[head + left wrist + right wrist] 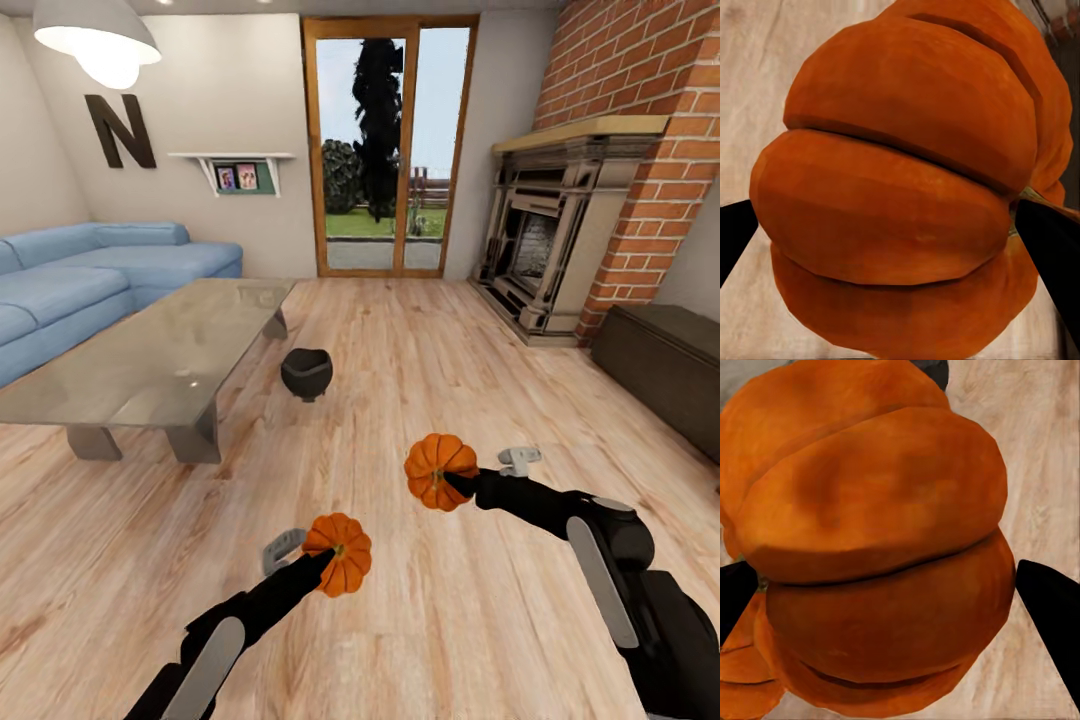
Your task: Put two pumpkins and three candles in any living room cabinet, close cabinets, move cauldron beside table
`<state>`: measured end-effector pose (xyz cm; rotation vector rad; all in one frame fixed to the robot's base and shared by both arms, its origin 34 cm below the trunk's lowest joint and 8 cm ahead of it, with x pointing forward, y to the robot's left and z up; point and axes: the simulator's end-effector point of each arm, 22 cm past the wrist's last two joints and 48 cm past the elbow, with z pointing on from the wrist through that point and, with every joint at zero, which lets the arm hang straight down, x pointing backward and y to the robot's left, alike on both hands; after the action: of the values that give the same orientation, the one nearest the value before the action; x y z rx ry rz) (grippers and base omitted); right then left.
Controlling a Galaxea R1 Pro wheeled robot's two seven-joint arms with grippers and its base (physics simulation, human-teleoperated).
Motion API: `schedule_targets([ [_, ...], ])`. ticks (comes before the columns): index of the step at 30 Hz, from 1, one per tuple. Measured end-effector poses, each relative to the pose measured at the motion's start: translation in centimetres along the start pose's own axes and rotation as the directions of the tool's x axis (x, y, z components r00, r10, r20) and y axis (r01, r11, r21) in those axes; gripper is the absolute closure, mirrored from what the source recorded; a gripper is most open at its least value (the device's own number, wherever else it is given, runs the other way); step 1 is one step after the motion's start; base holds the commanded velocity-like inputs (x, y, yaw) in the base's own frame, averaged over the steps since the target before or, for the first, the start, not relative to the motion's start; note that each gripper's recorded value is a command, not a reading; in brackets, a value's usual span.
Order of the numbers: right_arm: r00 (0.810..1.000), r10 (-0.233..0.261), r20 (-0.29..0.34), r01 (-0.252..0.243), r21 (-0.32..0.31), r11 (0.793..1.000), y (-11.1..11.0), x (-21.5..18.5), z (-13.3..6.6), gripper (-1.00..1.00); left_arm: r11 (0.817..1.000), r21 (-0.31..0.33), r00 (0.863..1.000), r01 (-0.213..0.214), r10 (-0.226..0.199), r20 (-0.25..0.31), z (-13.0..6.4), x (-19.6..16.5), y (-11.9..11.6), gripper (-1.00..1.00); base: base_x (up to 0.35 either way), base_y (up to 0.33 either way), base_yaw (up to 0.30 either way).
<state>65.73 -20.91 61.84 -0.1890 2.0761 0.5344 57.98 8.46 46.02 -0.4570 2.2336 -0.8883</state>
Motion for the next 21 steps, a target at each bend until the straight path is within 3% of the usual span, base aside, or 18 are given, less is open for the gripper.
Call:
schedule_targets([
  [3,1.000,0.005,0.021,-0.006,0.038,0.999,-1.8,-1.0,-0.8,1.00,1.000,0.008,1.000,0.001,-0.001,-0.002,0.2,0.1,-0.5,1.00,0.000,0.000,-0.288],
  [9,1.000,0.015,0.027,-0.016,0.054,0.998,-2.7,-1.4,-1.3,1.00,1.000,0.016,1.000,-0.003,0.003,-0.028,0.5,0.5,-1.4,1.00,0.000,0.000,-0.288],
  [13,0.999,0.025,0.044,-0.027,0.065,0.998,-3.3,-2.1,-1.8,1.00,0.998,0.062,0.999,-0.023,0.026,-0.044,1.4,-1.1,-4.8,1.00,0.000,0.000,-0.288],
  [16,0.998,0.019,0.061,-0.026,0.124,0.992,-6.1,-2.9,-3.3,1.00,0.995,0.089,0.997,-0.049,0.054,-0.060,1.8,-2.4,-7.3,1.00,0.000,0.000,-0.288],
  [21,0.997,-0.006,0.078,-0.012,0.238,0.971,-11.7,-4.2,-7.0,1.00,0.988,0.115,0.993,-0.104,0.110,-0.042,2.3,-6.5,-11.3,1.00,0.000,0.000,-0.288],
])
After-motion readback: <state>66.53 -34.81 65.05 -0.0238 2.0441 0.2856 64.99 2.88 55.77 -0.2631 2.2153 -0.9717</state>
